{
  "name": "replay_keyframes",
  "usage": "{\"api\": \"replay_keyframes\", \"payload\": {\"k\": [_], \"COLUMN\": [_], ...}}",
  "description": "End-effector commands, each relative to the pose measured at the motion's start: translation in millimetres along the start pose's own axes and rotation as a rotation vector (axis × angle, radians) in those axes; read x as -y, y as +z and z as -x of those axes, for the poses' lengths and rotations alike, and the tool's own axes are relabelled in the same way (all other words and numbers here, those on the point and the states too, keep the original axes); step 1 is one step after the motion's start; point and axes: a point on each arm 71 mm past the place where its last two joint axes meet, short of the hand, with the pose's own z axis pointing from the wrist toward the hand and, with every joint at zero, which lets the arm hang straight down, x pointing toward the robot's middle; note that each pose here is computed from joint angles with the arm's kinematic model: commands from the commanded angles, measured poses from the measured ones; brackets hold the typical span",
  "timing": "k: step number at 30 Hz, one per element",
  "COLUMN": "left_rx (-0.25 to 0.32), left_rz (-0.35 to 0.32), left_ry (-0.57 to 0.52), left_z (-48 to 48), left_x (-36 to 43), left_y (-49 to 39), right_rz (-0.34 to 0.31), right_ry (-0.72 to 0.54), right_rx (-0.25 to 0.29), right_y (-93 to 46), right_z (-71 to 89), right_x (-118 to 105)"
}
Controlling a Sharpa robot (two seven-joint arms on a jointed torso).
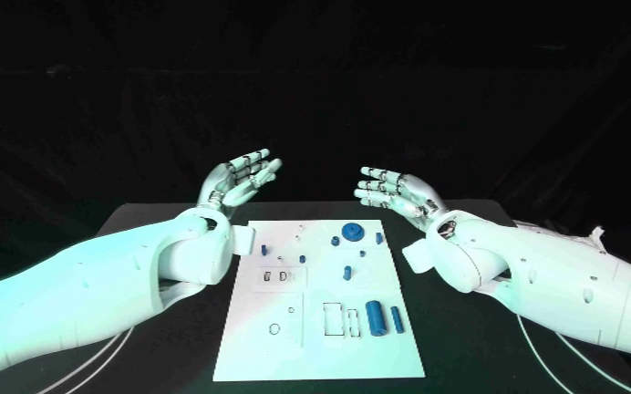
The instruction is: Assemble the parts on the task board
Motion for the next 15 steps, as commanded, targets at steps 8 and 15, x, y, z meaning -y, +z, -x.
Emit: {"api": "replay_keyframes", "payload": {"k": [8,15], "left_rx": [-0.165,-0.204], "left_rz": [-0.027,-0.017], "left_ry": [-0.089,-0.125], "left_z": [-8.3,-6.9], "left_x": [15.0,28.7], "left_y": [-13.3,-27.7], "right_rz": [0.211,0.221], "right_ry": [-0.437,-0.713], "right_rx": [0.000,-0.058], "right_y": [9.1,18.2], "right_z": [12.6,14.1], "right_x": [-29.3,-41.1]}}
